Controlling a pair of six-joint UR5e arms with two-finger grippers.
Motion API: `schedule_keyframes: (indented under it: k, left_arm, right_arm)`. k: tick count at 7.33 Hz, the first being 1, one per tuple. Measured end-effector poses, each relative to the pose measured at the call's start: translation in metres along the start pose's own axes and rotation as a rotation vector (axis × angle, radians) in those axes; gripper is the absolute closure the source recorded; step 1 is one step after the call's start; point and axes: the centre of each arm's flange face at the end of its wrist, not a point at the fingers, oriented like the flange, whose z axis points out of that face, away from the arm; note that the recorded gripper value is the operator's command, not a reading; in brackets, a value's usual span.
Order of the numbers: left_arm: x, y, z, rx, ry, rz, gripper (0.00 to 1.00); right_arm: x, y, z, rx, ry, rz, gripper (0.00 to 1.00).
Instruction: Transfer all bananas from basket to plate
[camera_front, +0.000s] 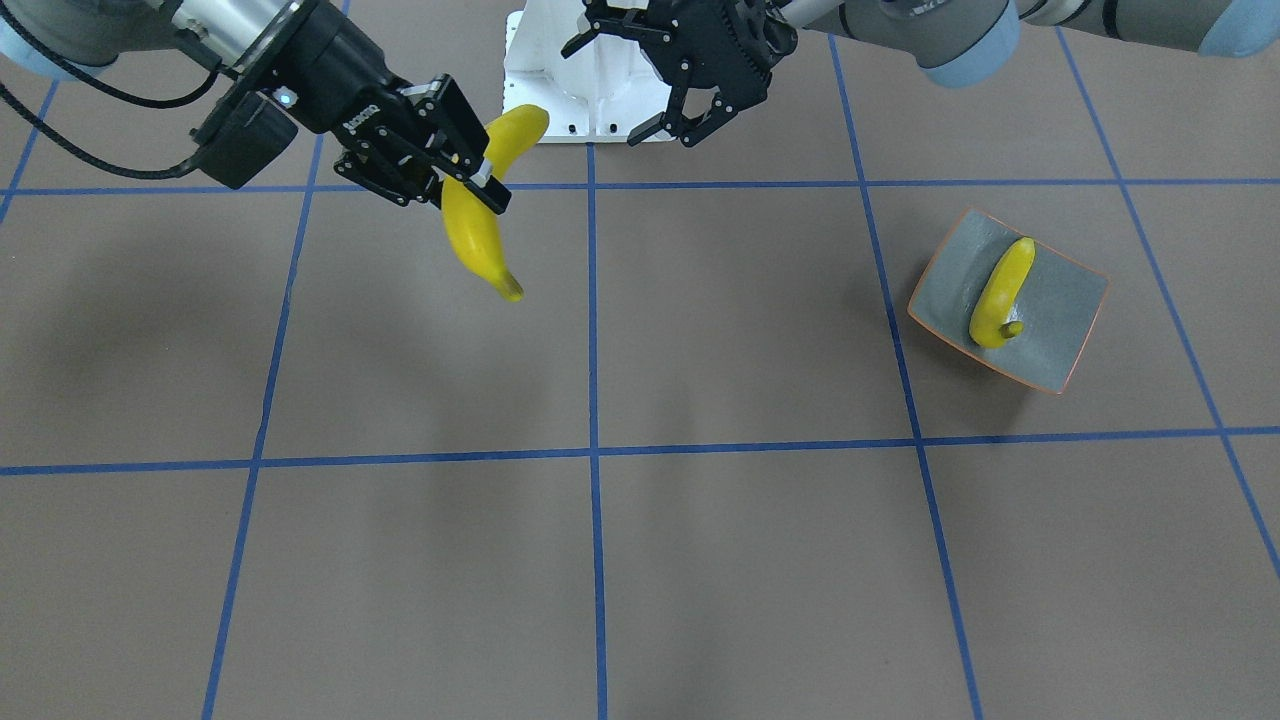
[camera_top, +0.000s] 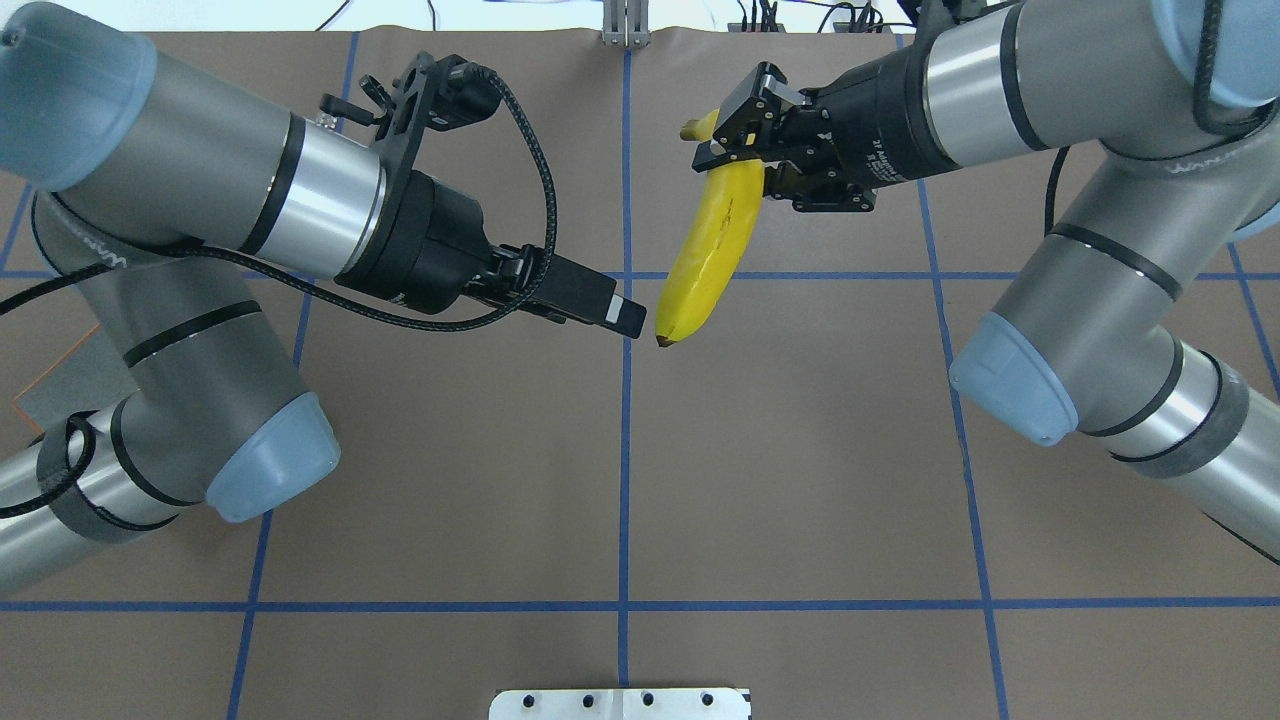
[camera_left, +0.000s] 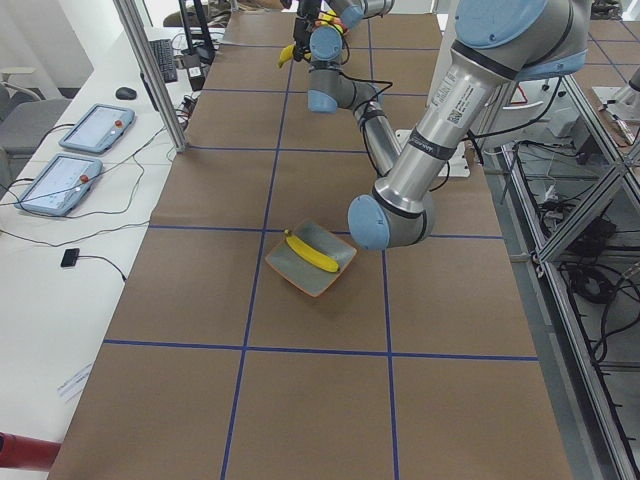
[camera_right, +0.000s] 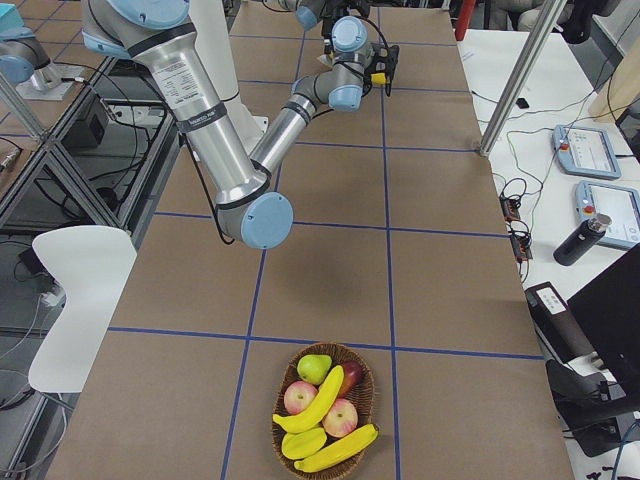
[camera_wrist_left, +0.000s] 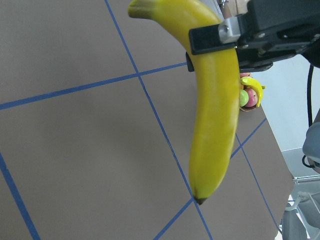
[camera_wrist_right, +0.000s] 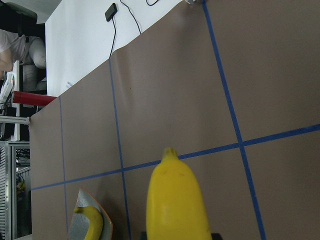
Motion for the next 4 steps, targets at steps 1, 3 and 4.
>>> schedule_keyframes:
  k: [1,3,4]
  left_arm:
    - [0.001,0.002,0.002,-0.004,0.003,0.000,0.00]
    - [0.004,0.005,0.004,-0.010,0.009,0.002,0.03]
    - [0.004,0.005,0.004,-0.009,0.009,0.001,0.19]
  right_arm:
    - [-0.010,0.013,0.010,0.000,0.003,0.005,1.00]
    - [-0.022,0.037,0.025,-0.004,0.003,0.002,1.00]
    - [-0.024,0.043,0.027,-0.007,0.001,0.000,1.00]
